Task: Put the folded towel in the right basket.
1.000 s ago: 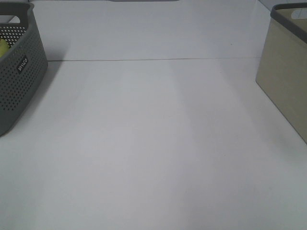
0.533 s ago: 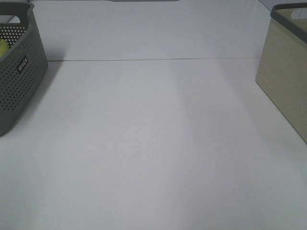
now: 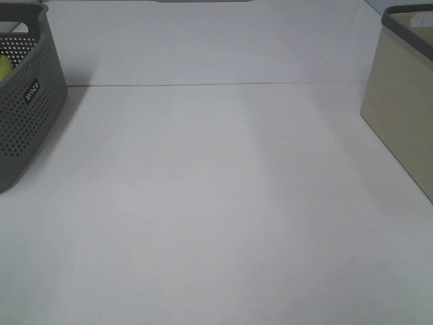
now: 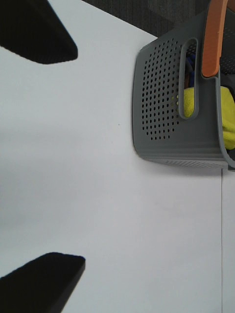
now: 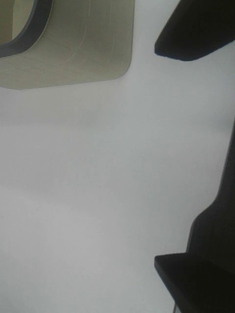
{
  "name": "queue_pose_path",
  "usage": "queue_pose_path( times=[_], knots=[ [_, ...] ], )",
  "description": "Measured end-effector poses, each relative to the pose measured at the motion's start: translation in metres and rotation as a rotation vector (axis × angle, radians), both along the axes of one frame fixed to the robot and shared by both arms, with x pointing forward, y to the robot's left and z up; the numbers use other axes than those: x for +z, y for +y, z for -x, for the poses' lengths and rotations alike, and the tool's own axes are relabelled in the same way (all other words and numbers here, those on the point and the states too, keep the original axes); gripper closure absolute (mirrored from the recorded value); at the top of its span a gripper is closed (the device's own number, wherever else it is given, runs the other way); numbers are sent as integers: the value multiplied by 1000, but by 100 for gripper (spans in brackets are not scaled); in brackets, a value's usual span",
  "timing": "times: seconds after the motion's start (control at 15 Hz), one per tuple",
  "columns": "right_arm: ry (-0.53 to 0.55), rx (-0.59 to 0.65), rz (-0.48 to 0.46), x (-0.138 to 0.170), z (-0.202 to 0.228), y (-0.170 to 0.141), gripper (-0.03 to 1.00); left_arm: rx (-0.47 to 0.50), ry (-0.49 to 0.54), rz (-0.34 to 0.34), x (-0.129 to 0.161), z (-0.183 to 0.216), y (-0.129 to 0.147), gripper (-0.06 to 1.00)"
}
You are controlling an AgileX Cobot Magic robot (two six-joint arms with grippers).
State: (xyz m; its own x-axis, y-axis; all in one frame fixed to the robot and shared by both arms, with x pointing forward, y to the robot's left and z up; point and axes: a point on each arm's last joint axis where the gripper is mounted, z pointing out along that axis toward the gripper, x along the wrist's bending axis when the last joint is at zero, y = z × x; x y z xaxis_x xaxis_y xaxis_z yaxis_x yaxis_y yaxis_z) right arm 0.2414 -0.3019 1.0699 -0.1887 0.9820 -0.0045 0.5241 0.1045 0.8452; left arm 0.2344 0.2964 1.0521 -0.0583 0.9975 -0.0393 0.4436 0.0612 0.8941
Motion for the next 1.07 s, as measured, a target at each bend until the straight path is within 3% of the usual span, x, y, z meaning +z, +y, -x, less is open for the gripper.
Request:
queue_pose_path(
  times=[0.27,0.8,1.07],
  knots=[
    [-87,11,-22,-17,9,-1,-1,-1,0,1,0,0,0,-5],
    [-88,26,-31,-17,9,1,-1,-1,0,1,0,0,0,-5],
    [-88,-96,-34,-17,9,3,-1,-1,0,1,0,0,0,-5]
  ],
)
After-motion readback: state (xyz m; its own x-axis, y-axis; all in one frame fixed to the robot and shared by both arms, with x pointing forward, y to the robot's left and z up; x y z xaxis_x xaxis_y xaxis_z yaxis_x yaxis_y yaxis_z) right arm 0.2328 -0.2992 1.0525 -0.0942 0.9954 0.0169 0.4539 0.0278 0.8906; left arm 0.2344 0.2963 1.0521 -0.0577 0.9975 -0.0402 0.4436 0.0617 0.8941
